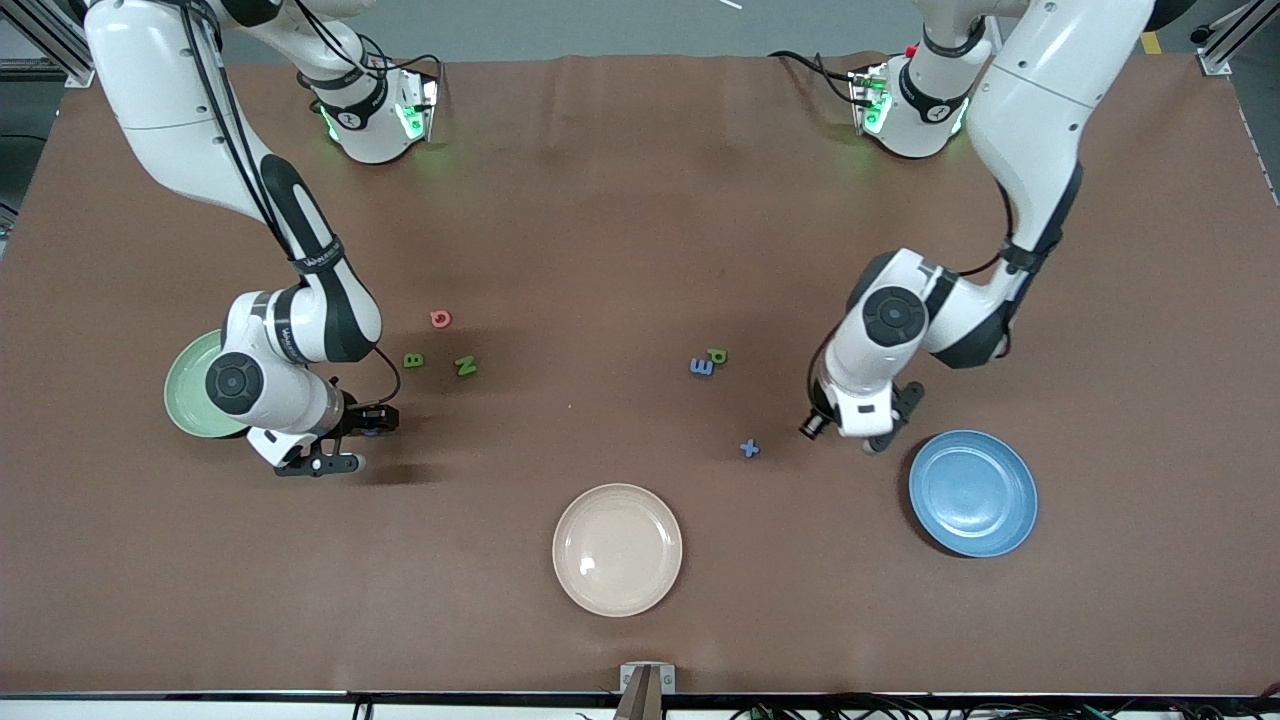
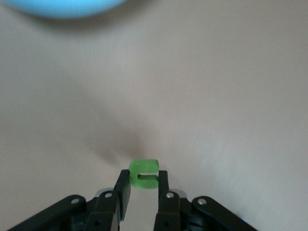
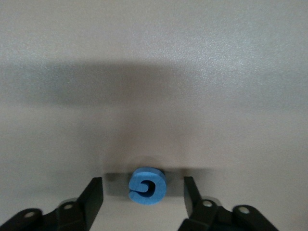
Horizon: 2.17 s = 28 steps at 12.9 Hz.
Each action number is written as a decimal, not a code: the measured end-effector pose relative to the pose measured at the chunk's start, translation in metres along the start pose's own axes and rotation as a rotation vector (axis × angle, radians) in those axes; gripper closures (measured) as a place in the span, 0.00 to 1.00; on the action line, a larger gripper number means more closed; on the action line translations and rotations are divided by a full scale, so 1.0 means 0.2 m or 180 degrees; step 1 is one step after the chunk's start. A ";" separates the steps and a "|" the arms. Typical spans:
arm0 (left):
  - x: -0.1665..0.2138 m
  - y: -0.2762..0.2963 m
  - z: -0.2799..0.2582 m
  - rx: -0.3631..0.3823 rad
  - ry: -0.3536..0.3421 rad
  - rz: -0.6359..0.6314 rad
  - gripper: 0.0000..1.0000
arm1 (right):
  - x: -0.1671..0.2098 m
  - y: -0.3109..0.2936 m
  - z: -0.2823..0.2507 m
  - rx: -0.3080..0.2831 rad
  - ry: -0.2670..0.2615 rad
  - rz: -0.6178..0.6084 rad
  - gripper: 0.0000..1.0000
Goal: Sort upper and lower case letters into plates
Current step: 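Drop the U onto the blue plate while the right gripper carries the C, then place the C on the green plate while the left gripper reaches the X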
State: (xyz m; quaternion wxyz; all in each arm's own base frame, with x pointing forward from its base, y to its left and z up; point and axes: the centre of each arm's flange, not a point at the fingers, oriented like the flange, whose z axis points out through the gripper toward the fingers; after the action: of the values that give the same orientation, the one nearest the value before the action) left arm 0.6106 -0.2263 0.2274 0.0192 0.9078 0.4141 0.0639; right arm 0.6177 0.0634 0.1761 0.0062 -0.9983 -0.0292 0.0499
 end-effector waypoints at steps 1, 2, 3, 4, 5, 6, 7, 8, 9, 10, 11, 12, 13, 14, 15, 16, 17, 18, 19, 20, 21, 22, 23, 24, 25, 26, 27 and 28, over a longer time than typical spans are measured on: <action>0.14 -0.01 -0.04 -0.0005 0.0091 0.0074 0.73 | 0.00 0.00 0.00 0.0000 -0.0003 0.0000 0.26; 0.29 -0.05 -0.06 -0.0008 0.0161 0.0183 0.73 | 0.00 0.00 0.01 -0.0001 -0.0005 0.0001 0.31; 0.44 -0.11 -0.06 0.0010 0.0197 0.0316 0.73 | 0.00 0.00 0.01 -0.0001 -0.0004 0.0001 0.31; 0.58 -0.19 -0.06 0.0042 0.0210 0.0448 0.73 | 0.00 0.00 0.01 -0.0001 -0.0004 0.0002 0.35; 0.68 -0.26 -0.04 0.0081 0.0207 0.0554 0.73 | 0.00 0.00 0.01 -0.0001 -0.0006 0.0002 0.36; 0.76 -0.33 -0.02 0.0120 0.0192 0.0633 0.73 | 0.00 0.00 0.01 -0.0001 -0.0005 0.0002 0.42; 0.82 -0.38 0.01 0.0154 0.0170 0.0700 0.73 | 0.00 0.00 0.01 0.0000 -0.0004 0.0001 0.42; 0.87 -0.43 0.04 0.0185 0.0146 0.0774 0.73 | 0.00 -0.01 0.00 0.0010 0.0003 0.0000 0.49; 0.91 -0.48 0.06 0.0212 0.0121 0.0837 0.66 | 0.01 -0.02 0.00 0.0022 0.0007 -0.0008 0.62; 0.94 -0.51 0.08 0.0229 0.0105 0.0860 0.56 | 0.01 -0.02 0.00 0.0022 0.0006 -0.0009 0.66; 0.95 -0.52 0.09 0.0232 0.0099 0.0854 0.44 | 0.01 -0.02 0.00 0.0022 0.0005 -0.0008 0.66; 0.93 -0.50 0.08 0.0213 0.0094 0.0857 0.35 | 0.01 -0.02 0.00 0.0022 0.0004 -0.0008 0.66; 0.88 -0.46 0.07 0.0173 0.0081 0.0842 0.24 | 0.01 -0.02 0.00 0.0022 -0.0003 -0.0008 0.66; 0.80 -0.39 0.05 0.0121 0.0066 0.0808 0.12 | 0.01 -0.02 -0.01 0.0021 -0.0037 -0.0005 0.66; 0.69 -0.30 0.03 0.0072 0.0050 0.0757 0.01 | 0.01 -0.01 -0.05 0.0020 -0.0102 0.0004 0.66; 0.57 -0.22 0.01 0.0033 0.0040 0.0687 0.00 | 0.00 0.01 -0.14 0.0022 -0.0180 0.0020 0.66; 0.45 -0.14 -0.01 -0.0001 0.0037 0.0602 0.00 | -0.01 0.05 -0.28 0.0026 -0.0247 0.0037 0.66; 0.32 -0.06 -0.02 -0.0031 0.0031 0.0536 0.00 | -0.04 0.12 -0.46 0.0026 -0.0289 0.0023 0.66; 0.19 0.02 -0.03 -0.0061 0.0019 0.0485 0.00 | -0.09 0.24 -0.63 0.0023 -0.0306 -0.0016 0.66; 0.09 0.08 -0.02 -0.0087 0.0000 0.0429 0.00 | -0.14 0.39 -0.77 0.0020 -0.0293 -0.0068 0.66; 0.01 0.14 0.00 -0.0117 -0.0021 0.0383 0.00 | -0.19 0.59 -0.85 0.0026 -0.0258 -0.0139 0.66; -0.06 0.20 0.01 -0.0150 -0.0042 0.0367 0.00 | -0.24 0.79 -0.88 0.0055 -0.0235 -0.0221 0.66; -0.13 0.26 0.03 -0.0184 -0.0062 0.0362 0.01 | -0.29 1.00 -0.86 0.0089 -0.0218 -0.0294 0.66; -0.20 0.32 0.04 -0.0214 -0.0093 0.0335 0.02 | -0.34 1.17 -0.83 0.0102 -0.0169 -0.0363 0.66; -0.27 0.36 0.07 -0.0235 -0.0132 0.0284 0.04 | -0.39 1.32 -0.80 0.0099 -0.0109 -0.0425 0.66; -0.33 0.41 0.09 -0.0255 -0.0158 0.0246 0.07 | -0.42 1.42 -0.76 0.0084 -0.0054 -0.0474 0.66; -0.38 0.44 0.12 -0.0266 -0.0180 0.0225 0.08 | -0.44 1.49 -0.72 0.0063 -0.0007 -0.0513 0.66; -0.42 0.46 0.15 -0.0263 -0.0195 0.0217 0.14 | -0.46 1.53 -0.65 0.0034 0.0043 -0.0546 0.66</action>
State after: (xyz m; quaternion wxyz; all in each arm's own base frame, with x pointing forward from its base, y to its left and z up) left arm 0.6289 -0.3504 0.1972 0.0672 0.9213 0.3791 0.0538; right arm 0.5564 -0.2492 0.3109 0.0160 -0.9924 -0.1143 0.0426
